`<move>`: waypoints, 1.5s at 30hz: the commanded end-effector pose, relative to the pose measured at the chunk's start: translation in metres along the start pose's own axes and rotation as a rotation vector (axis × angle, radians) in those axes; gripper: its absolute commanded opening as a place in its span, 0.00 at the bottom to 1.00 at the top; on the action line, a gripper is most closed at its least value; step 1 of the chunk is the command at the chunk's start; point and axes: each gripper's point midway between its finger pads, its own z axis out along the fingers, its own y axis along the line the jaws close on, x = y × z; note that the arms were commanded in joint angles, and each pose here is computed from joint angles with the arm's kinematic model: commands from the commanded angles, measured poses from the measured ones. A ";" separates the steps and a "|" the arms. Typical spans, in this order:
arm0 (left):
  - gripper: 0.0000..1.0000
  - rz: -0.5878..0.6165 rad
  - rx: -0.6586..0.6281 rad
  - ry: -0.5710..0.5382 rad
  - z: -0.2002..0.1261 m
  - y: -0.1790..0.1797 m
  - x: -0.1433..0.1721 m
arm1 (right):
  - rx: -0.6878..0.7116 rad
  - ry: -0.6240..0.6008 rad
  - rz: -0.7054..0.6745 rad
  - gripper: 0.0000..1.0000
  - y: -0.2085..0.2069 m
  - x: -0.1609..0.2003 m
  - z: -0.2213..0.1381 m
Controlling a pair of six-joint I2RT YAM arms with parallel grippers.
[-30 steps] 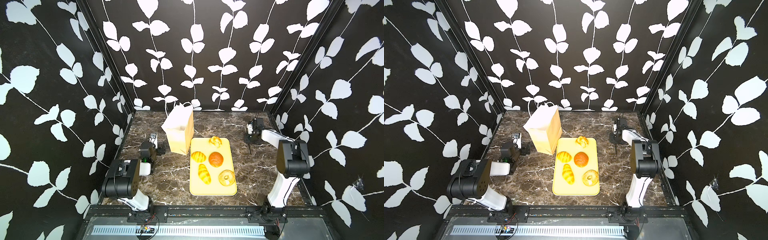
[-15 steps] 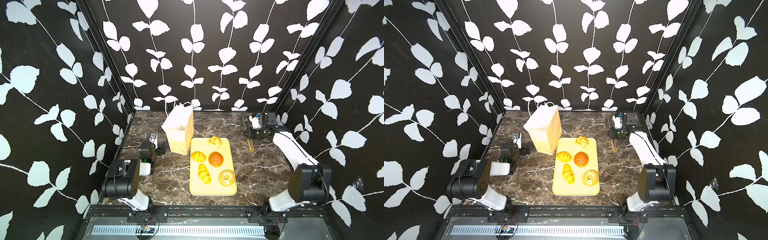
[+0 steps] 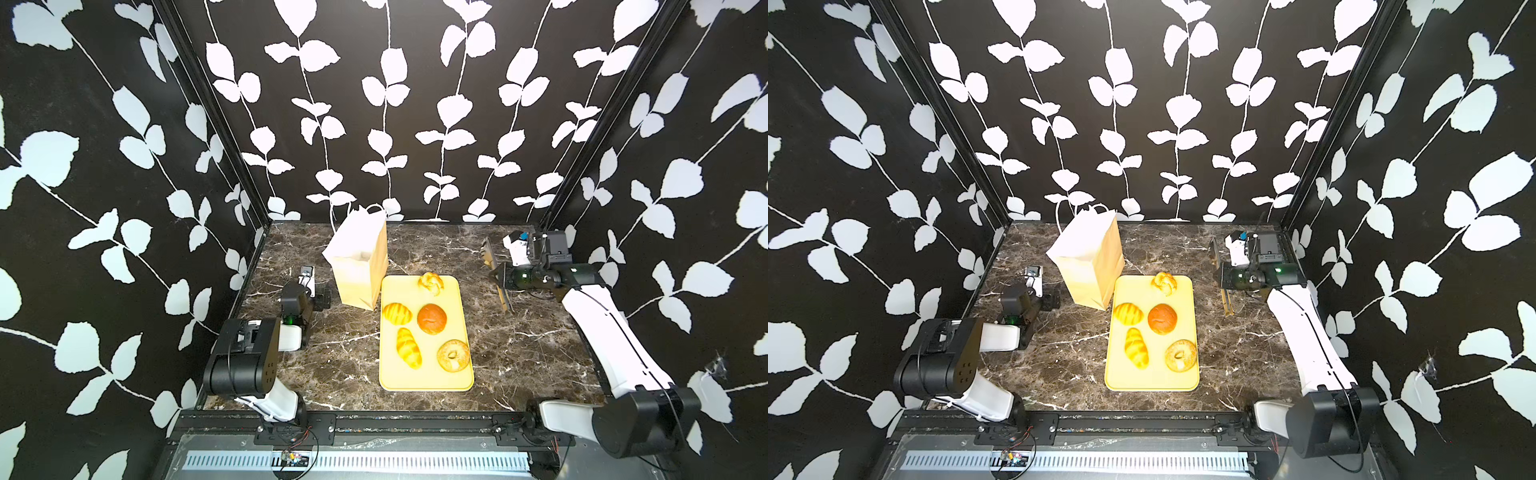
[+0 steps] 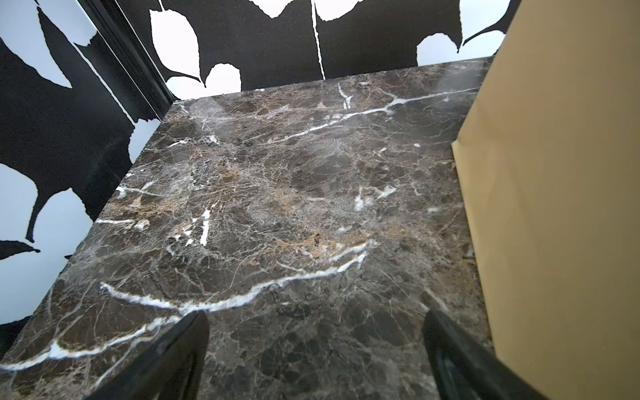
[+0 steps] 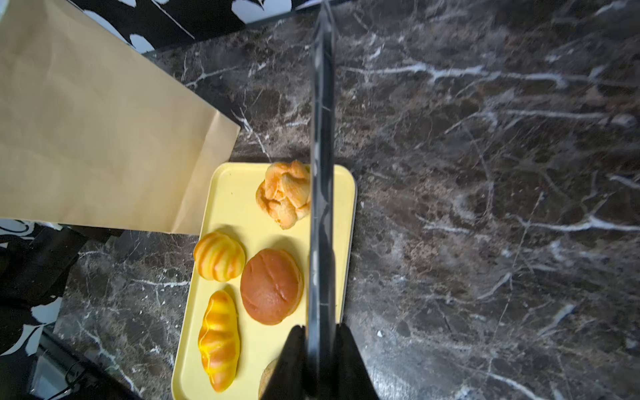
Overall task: Pack bread into a paper bag
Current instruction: Pick up the fake bread from the plate.
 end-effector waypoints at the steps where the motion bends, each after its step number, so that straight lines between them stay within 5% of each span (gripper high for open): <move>1: 0.98 0.006 -0.003 -0.027 -0.001 0.001 -0.011 | -0.041 0.086 0.036 0.16 0.010 0.029 0.004; 15: 0.98 0.006 -0.003 -0.030 -0.001 0.001 -0.012 | -0.138 0.265 0.103 0.28 0.026 0.081 0.045; 28: 0.98 0.005 -0.001 -0.030 -0.001 0.000 -0.012 | -0.131 0.288 0.109 0.39 0.022 0.062 0.098; 45: 0.98 0.007 -0.002 -0.031 -0.001 0.000 -0.012 | -0.140 0.294 0.072 0.43 0.026 0.030 0.125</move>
